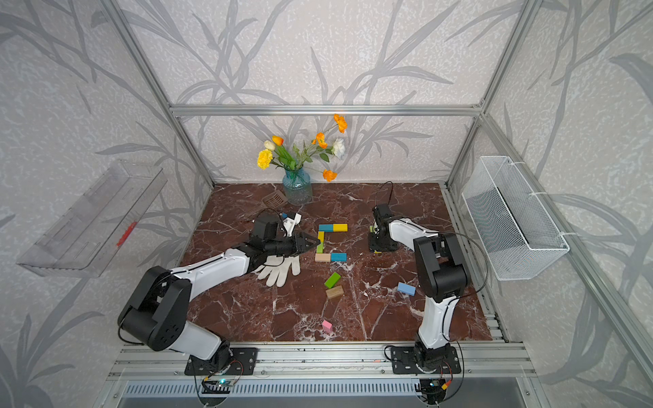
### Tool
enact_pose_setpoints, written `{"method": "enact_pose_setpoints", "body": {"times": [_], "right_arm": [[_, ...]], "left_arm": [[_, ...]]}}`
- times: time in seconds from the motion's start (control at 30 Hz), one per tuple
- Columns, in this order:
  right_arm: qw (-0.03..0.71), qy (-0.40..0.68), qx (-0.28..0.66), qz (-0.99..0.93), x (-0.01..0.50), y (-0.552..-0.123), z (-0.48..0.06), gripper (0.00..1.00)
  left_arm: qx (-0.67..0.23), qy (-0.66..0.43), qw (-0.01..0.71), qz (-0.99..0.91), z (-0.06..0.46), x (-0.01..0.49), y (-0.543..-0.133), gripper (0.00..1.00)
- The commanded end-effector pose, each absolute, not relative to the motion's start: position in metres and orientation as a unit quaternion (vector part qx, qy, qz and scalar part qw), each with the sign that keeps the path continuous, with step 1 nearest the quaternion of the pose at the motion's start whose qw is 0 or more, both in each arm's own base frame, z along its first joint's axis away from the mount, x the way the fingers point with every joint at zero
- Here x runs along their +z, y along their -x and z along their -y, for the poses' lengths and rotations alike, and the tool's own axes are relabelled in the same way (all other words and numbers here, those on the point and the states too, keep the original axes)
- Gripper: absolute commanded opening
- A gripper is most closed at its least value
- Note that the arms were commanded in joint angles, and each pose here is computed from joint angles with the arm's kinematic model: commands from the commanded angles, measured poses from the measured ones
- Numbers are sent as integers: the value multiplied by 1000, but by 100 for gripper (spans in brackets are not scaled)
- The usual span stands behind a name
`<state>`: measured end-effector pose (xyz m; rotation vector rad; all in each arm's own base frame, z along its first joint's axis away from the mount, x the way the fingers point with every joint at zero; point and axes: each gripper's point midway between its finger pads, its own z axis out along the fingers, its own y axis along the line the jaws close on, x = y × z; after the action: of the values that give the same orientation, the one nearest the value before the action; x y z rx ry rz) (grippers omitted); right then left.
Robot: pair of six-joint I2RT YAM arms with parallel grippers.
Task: Assemble the letter c with building blocks
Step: Assemble the building block at the center of the board, then pick up the building block from the center of the board.
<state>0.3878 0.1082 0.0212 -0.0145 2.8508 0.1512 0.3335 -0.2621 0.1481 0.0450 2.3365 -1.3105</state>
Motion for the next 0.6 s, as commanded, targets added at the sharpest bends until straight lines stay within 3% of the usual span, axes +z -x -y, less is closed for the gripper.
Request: {"method": "enact_pose_setpoints", "body": {"times": [0.0,0.3,0.57], "right_arm": [[156,5,61,-986,44,-381,-106,57],[154,-14,72,-985,78,-345,-100,57],[116,-136,99,-979,93,-302,-73,55]], "left_arm": [[-481,-20,249,-840,259,161,-334,48],[-475,-15,250,-843,257,160,-334,48],[-473,-14,252,-844,256,160,-335,48]]}}
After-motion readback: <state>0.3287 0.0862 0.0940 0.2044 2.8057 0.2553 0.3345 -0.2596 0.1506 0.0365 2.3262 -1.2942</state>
